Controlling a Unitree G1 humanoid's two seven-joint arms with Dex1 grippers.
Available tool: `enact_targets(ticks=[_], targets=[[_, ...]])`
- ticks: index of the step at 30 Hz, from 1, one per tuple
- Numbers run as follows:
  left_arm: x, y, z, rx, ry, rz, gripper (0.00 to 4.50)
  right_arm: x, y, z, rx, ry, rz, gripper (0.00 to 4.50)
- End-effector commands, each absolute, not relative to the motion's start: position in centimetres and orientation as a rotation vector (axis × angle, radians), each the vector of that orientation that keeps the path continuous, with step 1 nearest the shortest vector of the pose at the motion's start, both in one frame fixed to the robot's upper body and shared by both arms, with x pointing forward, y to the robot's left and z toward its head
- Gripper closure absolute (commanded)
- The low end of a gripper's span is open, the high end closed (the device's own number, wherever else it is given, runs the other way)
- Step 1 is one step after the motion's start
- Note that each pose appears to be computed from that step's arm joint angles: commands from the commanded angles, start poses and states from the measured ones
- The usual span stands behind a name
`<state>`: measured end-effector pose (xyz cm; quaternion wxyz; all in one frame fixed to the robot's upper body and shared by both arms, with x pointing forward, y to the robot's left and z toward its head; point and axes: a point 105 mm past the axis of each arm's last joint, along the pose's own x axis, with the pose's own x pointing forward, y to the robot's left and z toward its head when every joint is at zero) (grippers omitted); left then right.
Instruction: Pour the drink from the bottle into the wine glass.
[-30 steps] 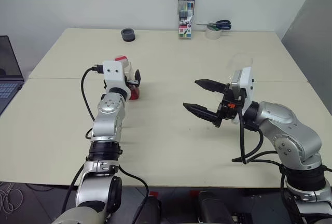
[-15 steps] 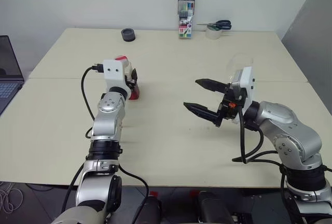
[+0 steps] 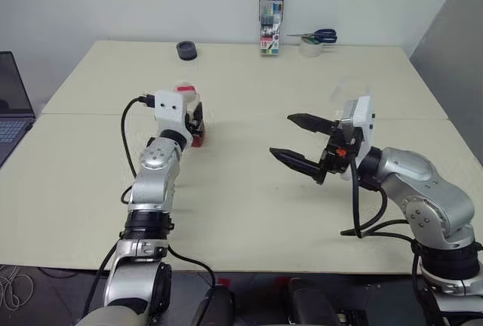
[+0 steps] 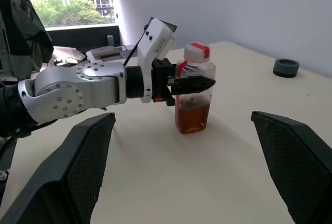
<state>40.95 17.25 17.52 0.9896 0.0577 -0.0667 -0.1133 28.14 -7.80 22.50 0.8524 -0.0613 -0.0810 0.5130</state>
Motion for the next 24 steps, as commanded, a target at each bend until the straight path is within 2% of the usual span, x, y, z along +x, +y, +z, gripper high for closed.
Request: enact_targets(ticks=[1, 4, 12, 19, 24], targets=[[39.2, 13.7, 20.1, 0.063, -0.206, -0.526, 2.70, 27.5, -8.9, 23.6, -0.159, -0.211, 1.023, 0.00], [37.9, 11.4, 20.4, 0.048, -0.204, -0.761, 2.70, 27.2, -9.1, 23.7, -0.172, -0.191, 0.994, 0.00], [35.9, 7.6, 21.1, 0.129, -0.204, -1.157, 2.70, 27.6, -7.6, 25.4, -0.126, -0.199, 0.940, 0.00], [34.7, 5.7, 20.6, 0.160, -0.136, -1.376, 2.70, 29.1, -5.8, 26.2, -0.162, -0.221, 0.877, 0.00], [34.4, 5.5, 20.5, 0.182, -0.124, -1.424, 2.70, 29.4, -5.3, 26.0, -0.171, -0.216, 0.868, 0.00]])
